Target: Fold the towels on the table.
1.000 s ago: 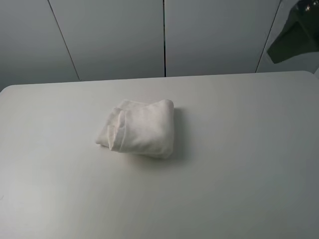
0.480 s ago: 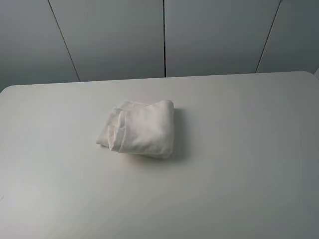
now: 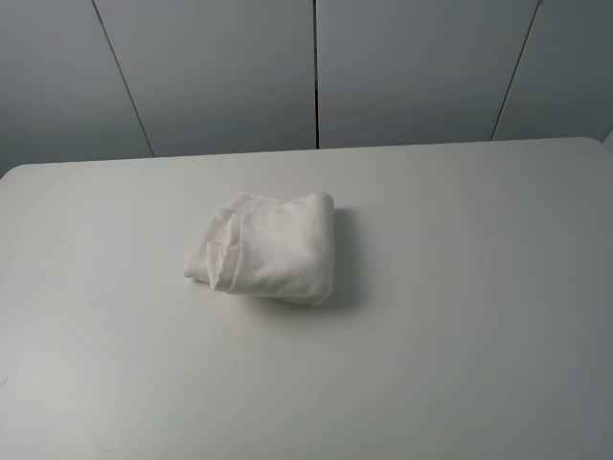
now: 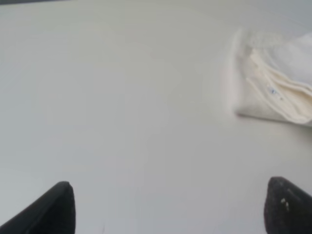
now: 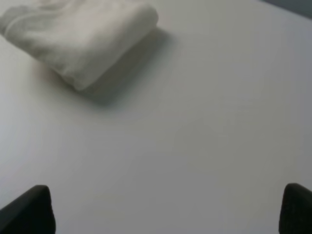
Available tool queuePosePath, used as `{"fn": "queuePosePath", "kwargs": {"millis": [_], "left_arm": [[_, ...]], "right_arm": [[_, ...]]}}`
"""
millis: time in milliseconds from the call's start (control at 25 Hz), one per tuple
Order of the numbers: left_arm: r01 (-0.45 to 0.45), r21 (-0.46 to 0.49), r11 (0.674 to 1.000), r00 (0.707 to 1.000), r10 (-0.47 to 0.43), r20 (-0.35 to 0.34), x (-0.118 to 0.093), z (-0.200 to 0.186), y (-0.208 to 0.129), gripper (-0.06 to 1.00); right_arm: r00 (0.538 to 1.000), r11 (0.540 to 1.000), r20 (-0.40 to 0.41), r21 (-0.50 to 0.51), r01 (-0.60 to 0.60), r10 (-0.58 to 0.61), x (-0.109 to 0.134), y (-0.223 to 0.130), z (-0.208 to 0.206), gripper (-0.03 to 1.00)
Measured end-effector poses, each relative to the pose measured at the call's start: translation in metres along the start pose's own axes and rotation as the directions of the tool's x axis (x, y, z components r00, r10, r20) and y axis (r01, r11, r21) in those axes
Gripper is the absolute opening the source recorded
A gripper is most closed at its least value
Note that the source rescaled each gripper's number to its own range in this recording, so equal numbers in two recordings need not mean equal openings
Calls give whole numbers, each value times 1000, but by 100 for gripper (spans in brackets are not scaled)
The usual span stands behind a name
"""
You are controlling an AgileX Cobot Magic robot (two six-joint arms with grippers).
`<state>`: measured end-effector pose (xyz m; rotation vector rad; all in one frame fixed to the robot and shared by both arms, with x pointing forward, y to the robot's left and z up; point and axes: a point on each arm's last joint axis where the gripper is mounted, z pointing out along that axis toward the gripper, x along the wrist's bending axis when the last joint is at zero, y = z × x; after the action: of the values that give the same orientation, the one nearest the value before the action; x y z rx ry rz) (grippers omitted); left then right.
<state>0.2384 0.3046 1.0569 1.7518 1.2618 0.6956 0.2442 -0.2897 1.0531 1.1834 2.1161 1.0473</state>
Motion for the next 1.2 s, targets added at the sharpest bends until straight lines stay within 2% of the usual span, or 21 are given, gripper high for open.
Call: {"fn": "queuePosePath", "kwargs": {"millis": [160,360,480,640,840,960,1200], "left_arm": [[1,-29,1000,1000,-1,2,0,-4,-4,100],[8,-34,999,1000,-8,-15,2,-4,-4,100],[37,-38,999,997,-40,-59,2,-5,-4,100],[89,-48,995,984,-96,-153,2,-5,-4,100],[143,-65,988,956,-155,-251,1,-6,-5,100],[151,-69,986,949,-164,-270,1,-6,-5,100],[152,-69,986,947,-166,-274,1,-6,-5,100]], "right_arm": [[1000,994,13,-113,8,-6,2,-9,-14,100],[1000,992,17,-122,2,1,2,-10,-14,100],[1000,992,24,-124,-8,11,2,-10,-14,100],[991,990,108,-122,-70,84,0,-10,-14,100],[953,979,241,-132,-154,183,1,-9,-13,100],[930,973,296,-140,-186,220,1,-8,-13,100],[926,971,302,-141,-191,226,1,-8,-13,100]]}}
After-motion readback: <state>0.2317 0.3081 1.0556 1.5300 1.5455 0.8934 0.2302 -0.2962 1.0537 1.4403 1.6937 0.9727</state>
